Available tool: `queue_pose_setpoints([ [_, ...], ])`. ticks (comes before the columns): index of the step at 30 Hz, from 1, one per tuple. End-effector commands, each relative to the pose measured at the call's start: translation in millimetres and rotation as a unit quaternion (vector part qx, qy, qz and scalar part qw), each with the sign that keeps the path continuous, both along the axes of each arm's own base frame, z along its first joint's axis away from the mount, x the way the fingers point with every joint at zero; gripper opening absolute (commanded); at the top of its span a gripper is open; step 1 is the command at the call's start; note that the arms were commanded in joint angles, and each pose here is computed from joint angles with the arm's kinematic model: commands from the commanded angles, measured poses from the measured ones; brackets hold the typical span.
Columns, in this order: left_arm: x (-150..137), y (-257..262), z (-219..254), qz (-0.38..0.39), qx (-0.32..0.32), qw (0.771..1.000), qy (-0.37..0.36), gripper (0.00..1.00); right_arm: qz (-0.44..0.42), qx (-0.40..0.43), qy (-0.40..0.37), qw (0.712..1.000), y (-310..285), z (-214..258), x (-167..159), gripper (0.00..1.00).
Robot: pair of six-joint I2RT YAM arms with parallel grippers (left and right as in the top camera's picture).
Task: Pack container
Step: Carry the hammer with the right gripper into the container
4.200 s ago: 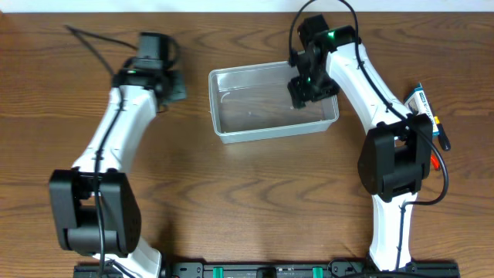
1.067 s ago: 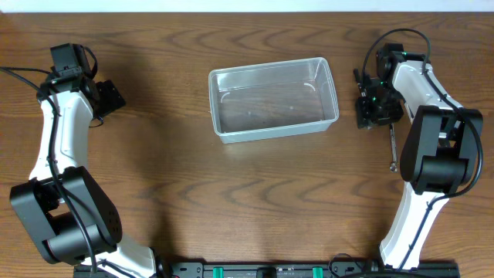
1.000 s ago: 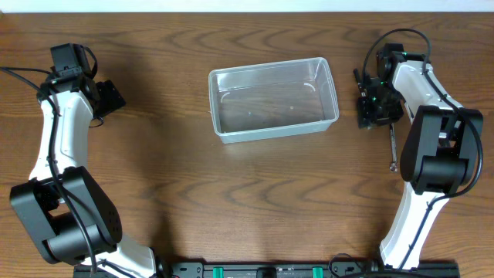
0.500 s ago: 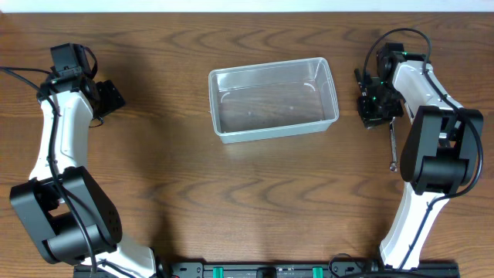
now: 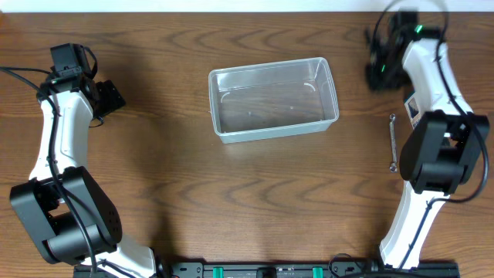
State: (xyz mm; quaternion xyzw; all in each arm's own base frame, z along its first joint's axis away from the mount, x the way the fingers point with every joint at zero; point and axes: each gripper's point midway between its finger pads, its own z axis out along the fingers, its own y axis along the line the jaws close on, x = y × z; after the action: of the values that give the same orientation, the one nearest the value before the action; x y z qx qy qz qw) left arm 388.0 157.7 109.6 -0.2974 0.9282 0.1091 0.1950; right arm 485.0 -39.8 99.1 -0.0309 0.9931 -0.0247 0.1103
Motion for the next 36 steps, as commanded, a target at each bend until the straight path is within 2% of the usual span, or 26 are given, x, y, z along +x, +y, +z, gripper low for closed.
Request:
queue_pose_setpoints([
  [1, 4, 4, 4, 0.004, 0.006, 1.0, -0.003, 0.98, 0.012, -0.007, -0.104, 0.995, 5, 84, 32, 0.01],
  [6, 4, 4, 4, 0.004, 0.006, 1.0, -0.003, 0.98, 0.091, 0.003, -0.189, 0.978, 36, 175, 34, 0.01],
  [11, 4, 4, 4, 0.004, 0.006, 1.0, -0.003, 0.98, 0.267, 0.061, -0.188, 0.943, 110, 199, 1, 0.01],
  [15, 4, 4, 4, 0.004, 0.006, 1.0, -0.003, 0.98, 0.397, 0.109, -0.144, 0.9, 168, 188, -38, 0.01],
  [18, 4, 4, 4, 0.004, 0.006, 1.0, -0.003, 0.98, 0.482, 0.103, -0.109, 0.863, 198, 174, -62, 0.01],
  [23, 4, 4, 4, 0.004, 0.006, 1.0, -0.003, 0.98, 0.561, 0.091, -0.052, 0.821, 230, 141, -85, 0.01],
  [28, 4, 4, 4, 0.004, 0.006, 1.0, -0.003, 0.98, 0.576, 0.066, 0.034, 0.814, 234, 88, -102, 0.01],
  [33, 4, 4, 4, 0.004, 0.006, 1.0, -0.003, 0.98, 0.574, 0.074, 0.076, 0.812, 238, 48, -111, 0.01],
  [36, 4, 4, 4, 0.004, 0.006, 1.0, -0.003, 0.98, 0.558, 0.078, 0.093, 0.821, 237, 29, -114, 0.01],
])
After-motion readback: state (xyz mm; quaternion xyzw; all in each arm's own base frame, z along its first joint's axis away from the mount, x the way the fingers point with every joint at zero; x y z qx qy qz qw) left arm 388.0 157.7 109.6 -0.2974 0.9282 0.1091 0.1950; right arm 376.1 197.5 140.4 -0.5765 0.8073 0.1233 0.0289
